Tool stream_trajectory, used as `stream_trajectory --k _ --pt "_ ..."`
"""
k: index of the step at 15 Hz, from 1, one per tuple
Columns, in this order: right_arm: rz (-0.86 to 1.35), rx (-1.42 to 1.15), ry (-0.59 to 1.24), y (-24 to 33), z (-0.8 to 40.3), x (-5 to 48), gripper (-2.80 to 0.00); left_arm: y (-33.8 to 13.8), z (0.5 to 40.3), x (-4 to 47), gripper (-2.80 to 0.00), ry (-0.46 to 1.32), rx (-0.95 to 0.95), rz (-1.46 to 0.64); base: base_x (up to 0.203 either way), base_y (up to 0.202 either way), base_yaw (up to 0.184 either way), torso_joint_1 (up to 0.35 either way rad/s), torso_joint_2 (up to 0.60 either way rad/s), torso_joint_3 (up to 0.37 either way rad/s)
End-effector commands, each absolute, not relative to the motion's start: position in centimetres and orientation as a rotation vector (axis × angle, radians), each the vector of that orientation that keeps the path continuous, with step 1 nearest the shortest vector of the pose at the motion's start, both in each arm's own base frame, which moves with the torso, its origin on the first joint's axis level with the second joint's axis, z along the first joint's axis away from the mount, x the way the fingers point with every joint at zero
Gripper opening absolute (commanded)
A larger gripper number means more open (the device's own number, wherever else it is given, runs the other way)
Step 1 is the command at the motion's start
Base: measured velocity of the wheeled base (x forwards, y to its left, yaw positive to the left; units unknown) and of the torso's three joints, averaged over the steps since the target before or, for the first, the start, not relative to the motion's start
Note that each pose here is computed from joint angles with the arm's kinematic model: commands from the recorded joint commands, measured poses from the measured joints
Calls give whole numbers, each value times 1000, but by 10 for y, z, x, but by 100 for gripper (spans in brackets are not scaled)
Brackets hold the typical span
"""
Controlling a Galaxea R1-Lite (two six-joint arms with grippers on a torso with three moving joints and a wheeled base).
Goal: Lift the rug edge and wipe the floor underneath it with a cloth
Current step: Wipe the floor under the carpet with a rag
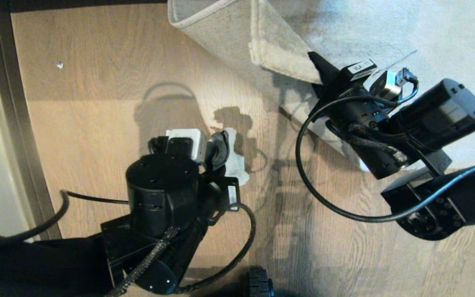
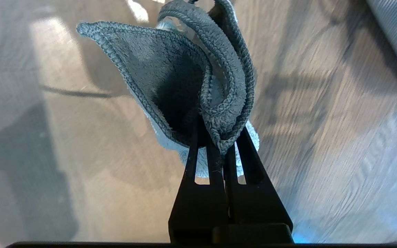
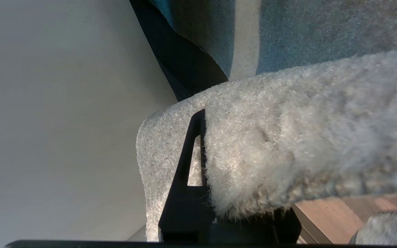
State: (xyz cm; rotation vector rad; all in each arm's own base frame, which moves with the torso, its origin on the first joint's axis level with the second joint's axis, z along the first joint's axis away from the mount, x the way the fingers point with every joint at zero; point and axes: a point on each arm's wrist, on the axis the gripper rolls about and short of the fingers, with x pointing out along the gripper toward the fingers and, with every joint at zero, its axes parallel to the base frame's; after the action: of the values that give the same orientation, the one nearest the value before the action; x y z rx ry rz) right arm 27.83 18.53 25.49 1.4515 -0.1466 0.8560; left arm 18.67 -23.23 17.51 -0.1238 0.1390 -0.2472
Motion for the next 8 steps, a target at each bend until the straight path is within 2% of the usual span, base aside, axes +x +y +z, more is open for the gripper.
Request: stream_trajectory --k 1,8 --pt "890 1467 -189 184 260 276 -280 -242 172 194 -280 138 -127 -242 0 0 0 0 0 0" --pt "887 1466 -185 184 259 276 -280 -243 183 221 -280 98 -182 -185 0 0 0 0 0 0"
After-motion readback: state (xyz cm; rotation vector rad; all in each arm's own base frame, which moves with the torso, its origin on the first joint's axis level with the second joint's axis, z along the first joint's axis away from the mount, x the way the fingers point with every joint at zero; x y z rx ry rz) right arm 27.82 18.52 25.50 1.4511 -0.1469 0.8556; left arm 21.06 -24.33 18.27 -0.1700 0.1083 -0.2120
